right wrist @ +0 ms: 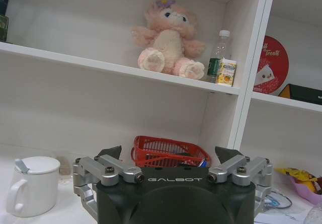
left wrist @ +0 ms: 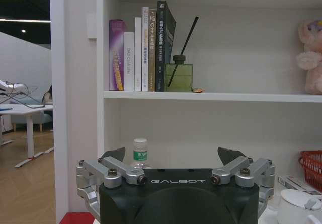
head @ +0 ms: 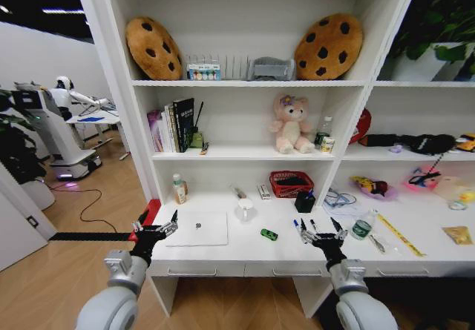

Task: Organize the objects on the table.

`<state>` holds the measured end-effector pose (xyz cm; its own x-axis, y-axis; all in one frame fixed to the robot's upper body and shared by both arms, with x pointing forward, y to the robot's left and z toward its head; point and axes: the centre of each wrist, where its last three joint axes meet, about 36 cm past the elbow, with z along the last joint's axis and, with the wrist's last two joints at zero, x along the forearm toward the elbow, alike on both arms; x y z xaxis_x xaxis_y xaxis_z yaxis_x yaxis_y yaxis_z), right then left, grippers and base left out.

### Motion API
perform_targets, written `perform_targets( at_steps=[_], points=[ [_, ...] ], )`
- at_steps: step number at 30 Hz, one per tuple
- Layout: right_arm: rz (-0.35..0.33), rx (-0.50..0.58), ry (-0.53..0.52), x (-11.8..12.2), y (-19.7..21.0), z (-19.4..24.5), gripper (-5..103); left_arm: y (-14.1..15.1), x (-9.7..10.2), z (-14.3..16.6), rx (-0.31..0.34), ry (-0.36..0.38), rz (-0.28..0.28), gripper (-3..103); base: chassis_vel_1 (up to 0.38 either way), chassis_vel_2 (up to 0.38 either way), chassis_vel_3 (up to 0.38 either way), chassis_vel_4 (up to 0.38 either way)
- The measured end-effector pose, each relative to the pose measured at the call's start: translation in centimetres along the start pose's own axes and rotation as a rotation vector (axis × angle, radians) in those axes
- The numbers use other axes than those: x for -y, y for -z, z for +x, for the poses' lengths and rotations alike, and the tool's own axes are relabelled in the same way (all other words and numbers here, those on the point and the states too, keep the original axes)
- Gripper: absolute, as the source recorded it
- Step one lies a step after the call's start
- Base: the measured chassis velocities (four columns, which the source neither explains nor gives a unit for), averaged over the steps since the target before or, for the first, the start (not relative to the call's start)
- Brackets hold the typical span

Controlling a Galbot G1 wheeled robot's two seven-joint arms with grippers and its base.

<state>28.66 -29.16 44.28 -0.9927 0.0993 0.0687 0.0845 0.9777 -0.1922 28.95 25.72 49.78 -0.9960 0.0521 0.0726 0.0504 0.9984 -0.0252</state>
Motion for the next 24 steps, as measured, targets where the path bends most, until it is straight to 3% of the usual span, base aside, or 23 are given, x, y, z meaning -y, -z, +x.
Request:
perform_targets(
  at_steps=[24],
  points=[
    [-0.014,-0.039,0.027,0.46,0.00,-0.10,100,-0.09,-0.01,-0.07,-0.002,0.000,0.000,100,-0.031,-0.034,0.029,0.032]
  ],
)
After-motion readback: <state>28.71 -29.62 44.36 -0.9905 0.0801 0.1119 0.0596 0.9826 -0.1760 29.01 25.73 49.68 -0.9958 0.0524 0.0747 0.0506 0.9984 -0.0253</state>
